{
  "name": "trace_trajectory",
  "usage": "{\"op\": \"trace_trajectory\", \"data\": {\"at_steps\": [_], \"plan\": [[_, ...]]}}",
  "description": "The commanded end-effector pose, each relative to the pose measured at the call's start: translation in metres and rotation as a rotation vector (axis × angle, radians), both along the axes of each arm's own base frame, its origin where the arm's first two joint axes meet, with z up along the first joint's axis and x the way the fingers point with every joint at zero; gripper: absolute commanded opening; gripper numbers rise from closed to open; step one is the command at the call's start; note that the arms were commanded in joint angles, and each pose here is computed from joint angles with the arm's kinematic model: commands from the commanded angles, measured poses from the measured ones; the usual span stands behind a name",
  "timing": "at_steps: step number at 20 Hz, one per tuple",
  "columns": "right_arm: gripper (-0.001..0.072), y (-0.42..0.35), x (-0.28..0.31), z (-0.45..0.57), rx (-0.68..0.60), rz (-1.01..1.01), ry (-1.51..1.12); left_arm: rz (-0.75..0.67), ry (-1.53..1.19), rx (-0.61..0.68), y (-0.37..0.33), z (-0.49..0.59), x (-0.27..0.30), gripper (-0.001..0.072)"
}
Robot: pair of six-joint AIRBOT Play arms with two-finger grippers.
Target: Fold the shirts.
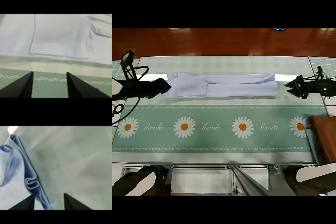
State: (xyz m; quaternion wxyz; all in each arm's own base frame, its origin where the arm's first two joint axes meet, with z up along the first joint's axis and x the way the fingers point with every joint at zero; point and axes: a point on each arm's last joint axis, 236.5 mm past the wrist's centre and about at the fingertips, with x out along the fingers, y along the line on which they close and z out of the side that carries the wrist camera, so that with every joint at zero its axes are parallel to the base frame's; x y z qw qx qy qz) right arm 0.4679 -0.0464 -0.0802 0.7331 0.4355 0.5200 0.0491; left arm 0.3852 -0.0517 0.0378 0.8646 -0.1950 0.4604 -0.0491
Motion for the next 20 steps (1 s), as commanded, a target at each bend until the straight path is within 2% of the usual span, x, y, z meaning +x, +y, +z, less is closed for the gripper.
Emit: {"op": "trace_trajectory", "data": {"at_steps": [1, 7, 11, 12, 13, 14, 17, 20], "plan": [[0.0414, 0.036, 0.013, -0.017, 0.077, 0.026, 0.007, -0.041, -0.004, -0.010, -0.027, -0.009, -0.015, 0.0506], [0.0413, 0.089, 0.041, -0.029, 0.107, 0.120, 0.040, -0.043, 0.001, -0.017, -0.030, -0.011, -0.015, 0.0505], [0.0397, 0.109, 0.054, -0.030, 0.024, 0.180, 0.049, -0.035, -0.017, -0.016, -0.029, -0.008, -0.011, 0.0505], [0.0353, 0.106, 0.056, -0.028, -0.010, 0.190, 0.058, -0.034, -0.019, -0.016, -0.029, -0.008, -0.011, 0.0505], [0.0155, 0.105, 0.056, -0.025, -0.033, 0.210, 0.058, -0.034, -0.019, -0.016, -0.029, -0.008, -0.011, 0.0505], [0.0027, 0.104, 0.057, -0.019, -0.045, 0.230, 0.048, -0.034, -0.019, -0.016, -0.029, -0.008, -0.011, 0.0505], [0.0026, 0.098, 0.053, -0.001, -0.083, 0.271, 0.031, -0.033, -0.019, -0.023, -0.030, -0.008, -0.011, 0.0504], [0.0026, 0.082, 0.036, 0.034, -0.172, 0.339, 0.013, -0.025, -0.018, -0.088, -0.041, -0.003, -0.010, 0.0499]]}}
